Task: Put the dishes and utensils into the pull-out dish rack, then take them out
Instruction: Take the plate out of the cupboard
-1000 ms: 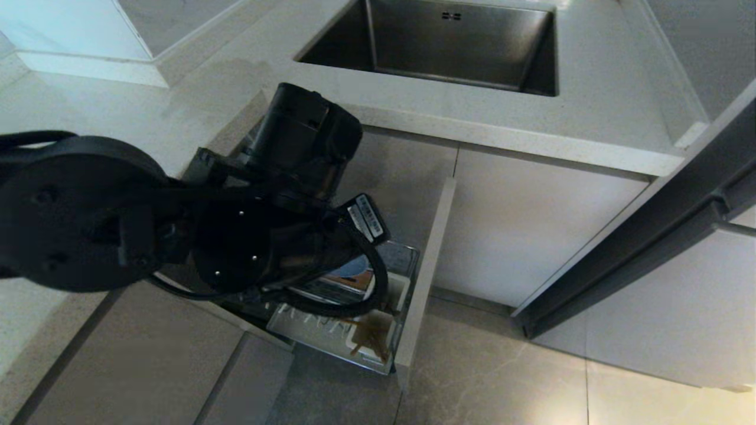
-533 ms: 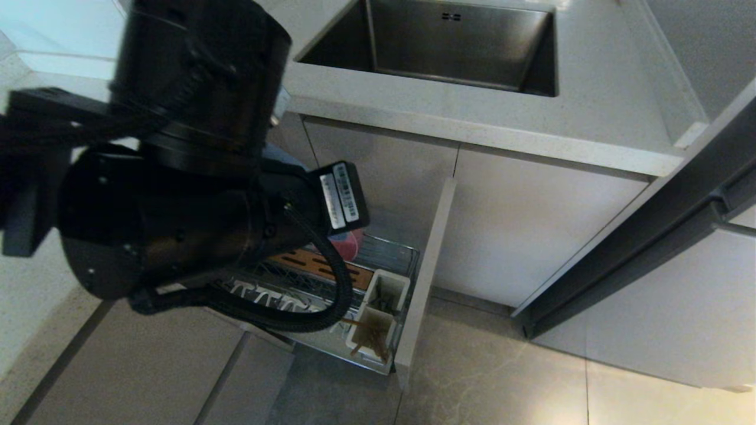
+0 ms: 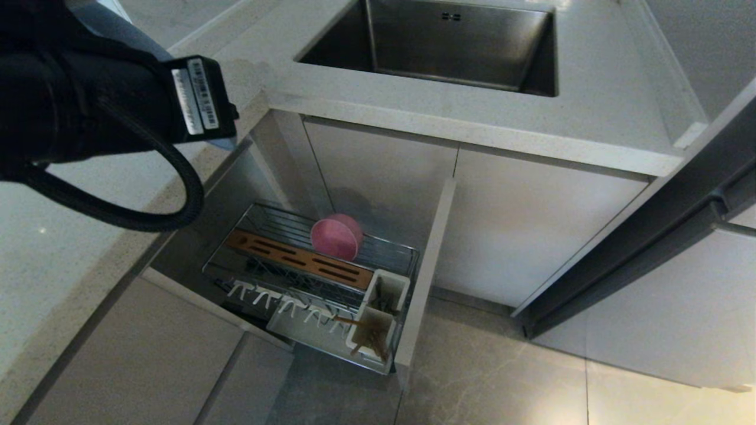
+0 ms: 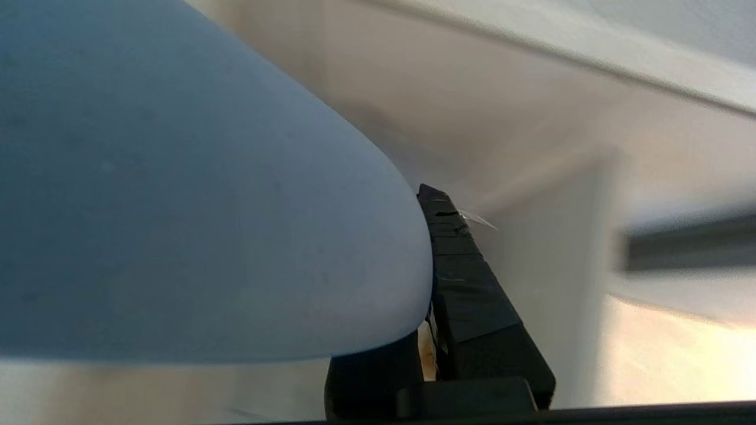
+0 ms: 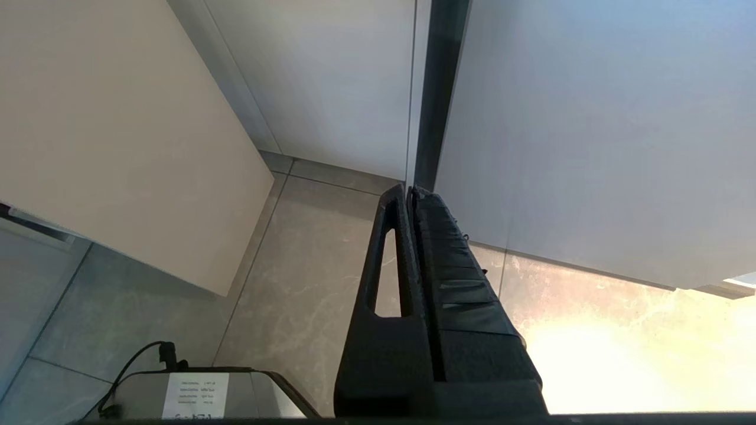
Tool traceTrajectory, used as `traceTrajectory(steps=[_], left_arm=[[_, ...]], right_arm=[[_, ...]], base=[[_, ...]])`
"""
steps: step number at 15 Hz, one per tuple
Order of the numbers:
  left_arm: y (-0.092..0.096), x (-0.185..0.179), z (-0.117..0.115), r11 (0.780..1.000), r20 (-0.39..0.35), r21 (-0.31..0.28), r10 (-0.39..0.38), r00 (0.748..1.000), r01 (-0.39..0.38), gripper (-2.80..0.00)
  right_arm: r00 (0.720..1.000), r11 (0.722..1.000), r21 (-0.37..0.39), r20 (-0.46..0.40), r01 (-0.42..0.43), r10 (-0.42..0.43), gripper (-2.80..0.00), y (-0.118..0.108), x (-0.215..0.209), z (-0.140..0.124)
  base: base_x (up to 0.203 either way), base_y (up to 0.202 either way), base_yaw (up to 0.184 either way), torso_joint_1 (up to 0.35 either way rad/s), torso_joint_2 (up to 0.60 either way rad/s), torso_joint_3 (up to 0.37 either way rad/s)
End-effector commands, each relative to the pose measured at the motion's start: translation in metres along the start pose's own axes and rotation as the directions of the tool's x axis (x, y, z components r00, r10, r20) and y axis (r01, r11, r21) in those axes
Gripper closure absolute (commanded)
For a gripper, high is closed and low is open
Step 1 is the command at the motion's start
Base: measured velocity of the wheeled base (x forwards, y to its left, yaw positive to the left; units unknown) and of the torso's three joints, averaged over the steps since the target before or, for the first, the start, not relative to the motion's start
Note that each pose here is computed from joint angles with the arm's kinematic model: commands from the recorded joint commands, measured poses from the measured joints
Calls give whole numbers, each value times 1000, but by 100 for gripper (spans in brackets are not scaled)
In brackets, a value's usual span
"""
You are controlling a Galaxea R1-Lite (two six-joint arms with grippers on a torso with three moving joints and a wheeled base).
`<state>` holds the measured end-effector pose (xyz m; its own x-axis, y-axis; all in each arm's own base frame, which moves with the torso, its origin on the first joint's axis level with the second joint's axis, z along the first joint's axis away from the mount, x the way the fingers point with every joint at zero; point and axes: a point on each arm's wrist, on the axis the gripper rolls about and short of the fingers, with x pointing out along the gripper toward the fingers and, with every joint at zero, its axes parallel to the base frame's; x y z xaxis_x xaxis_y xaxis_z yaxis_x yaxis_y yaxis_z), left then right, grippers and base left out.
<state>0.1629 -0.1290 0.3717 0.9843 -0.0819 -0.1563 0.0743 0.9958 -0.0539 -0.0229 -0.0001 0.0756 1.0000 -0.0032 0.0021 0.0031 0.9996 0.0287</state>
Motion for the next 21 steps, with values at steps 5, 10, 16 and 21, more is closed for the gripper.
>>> traceTrajectory(steps=[5, 10, 16, 21], left_arm=[[70, -9, 43, 935, 130, 150, 303, 944, -321, 0], [114, -29, 35, 820, -80, 404, 472, 878, -404, 0], [140, -45, 8, 703, -337, 641, 619, 710, -309, 0], [147, -24, -16, 755, -588, 647, 585, 558, -109, 0]], right_arm=[[1000, 1000, 0, 1, 0, 0, 0, 0, 0, 0], [1000, 1000, 0, 1, 0, 0, 0, 0, 0, 0], [1000, 1000, 0, 1, 0, 0, 0, 0, 0, 0], [1000, 1000, 0, 1, 0, 0, 0, 0, 0, 0]], base=[[0, 0, 0, 0, 0, 0], [0, 0, 0, 0, 0, 0], [0, 0, 0, 0, 0, 0], [0, 0, 0, 0, 0, 0]])
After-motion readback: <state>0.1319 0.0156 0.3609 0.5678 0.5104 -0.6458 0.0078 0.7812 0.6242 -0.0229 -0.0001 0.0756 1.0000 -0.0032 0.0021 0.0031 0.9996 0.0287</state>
